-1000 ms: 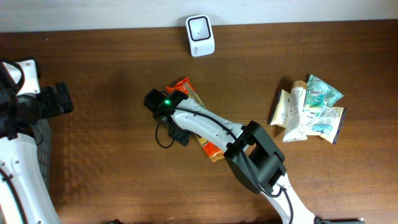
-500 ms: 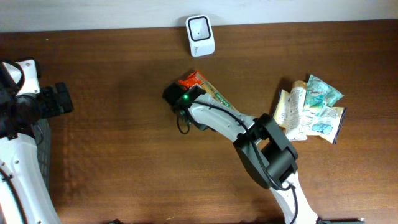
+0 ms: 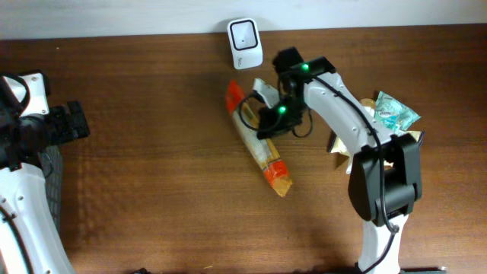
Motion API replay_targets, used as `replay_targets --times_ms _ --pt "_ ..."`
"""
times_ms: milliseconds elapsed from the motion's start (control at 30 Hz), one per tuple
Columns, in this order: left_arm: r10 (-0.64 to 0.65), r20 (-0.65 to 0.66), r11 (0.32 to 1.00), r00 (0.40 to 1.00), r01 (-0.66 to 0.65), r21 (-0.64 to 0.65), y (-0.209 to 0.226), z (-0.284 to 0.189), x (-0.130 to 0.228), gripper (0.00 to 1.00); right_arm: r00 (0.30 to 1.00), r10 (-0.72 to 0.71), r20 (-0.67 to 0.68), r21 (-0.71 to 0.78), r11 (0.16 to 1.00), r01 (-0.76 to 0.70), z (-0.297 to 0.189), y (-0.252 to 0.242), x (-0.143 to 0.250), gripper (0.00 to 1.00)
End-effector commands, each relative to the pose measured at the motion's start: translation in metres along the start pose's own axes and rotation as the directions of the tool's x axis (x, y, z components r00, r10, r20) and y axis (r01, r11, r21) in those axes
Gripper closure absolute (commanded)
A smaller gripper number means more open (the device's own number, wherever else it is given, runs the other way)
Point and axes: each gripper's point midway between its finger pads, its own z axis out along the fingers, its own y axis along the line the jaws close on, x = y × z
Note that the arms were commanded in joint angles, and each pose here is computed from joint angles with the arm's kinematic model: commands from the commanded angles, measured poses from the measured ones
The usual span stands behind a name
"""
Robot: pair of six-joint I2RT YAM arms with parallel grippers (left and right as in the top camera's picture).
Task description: Scan the item barcode
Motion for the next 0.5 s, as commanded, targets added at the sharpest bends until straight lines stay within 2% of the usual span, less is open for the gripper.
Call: replay_targets --times_ms 0,100,167,233,300,367,467 --pt "0.018 0.007 1.000 1.000 -0.018 0.000 -0.001 -0.002 -0.001 0.01 0.999 0.039 -0.019 -0.144 0.989 -0.042 0.025 -0.006 0.015 0.96" --pt "0.018 0.006 1.000 1.000 -0.018 0.000 -0.001 -0.002 -0.001 0.01 0.996 0.092 0.021 -0.091 0.992 -0.090 0.021 -0.045 0.013 0.96" --pt "0.018 0.006 1.000 1.000 -0.018 0.000 -0.001 -0.002 -0.001 0.01 0.990 0.127 0.056 0.010 0.992 -0.128 0.009 -0.083 0.013 0.62" --pt "0.018 0.007 1.000 1.000 -0.018 0.000 -0.001 -0.002 -0.001 0.01 0.983 0.148 0.106 0.006 0.989 -0.149 -0.005 -0.104 0.010 0.39" --pt "0.018 0.006 1.000 1.000 -0.018 0.000 -0.001 -0.002 -0.001 0.01 0.987 0.090 0.130 -0.070 0.994 -0.081 -0.010 -0.096 0.008 0.25" --pt "0.018 0.007 1.000 1.000 -0.018 0.000 -0.001 -0.002 -0.001 0.01 0.991 0.063 0.122 -0.079 0.995 -0.054 -0.009 -0.092 0.010 0.11" --pt "0.018 0.007 1.000 1.000 -0.018 0.000 -0.001 -0.002 -0.001 0.01 0.993 0.042 0.110 -0.081 0.996 -0.033 -0.002 -0.093 0.016 0.10"
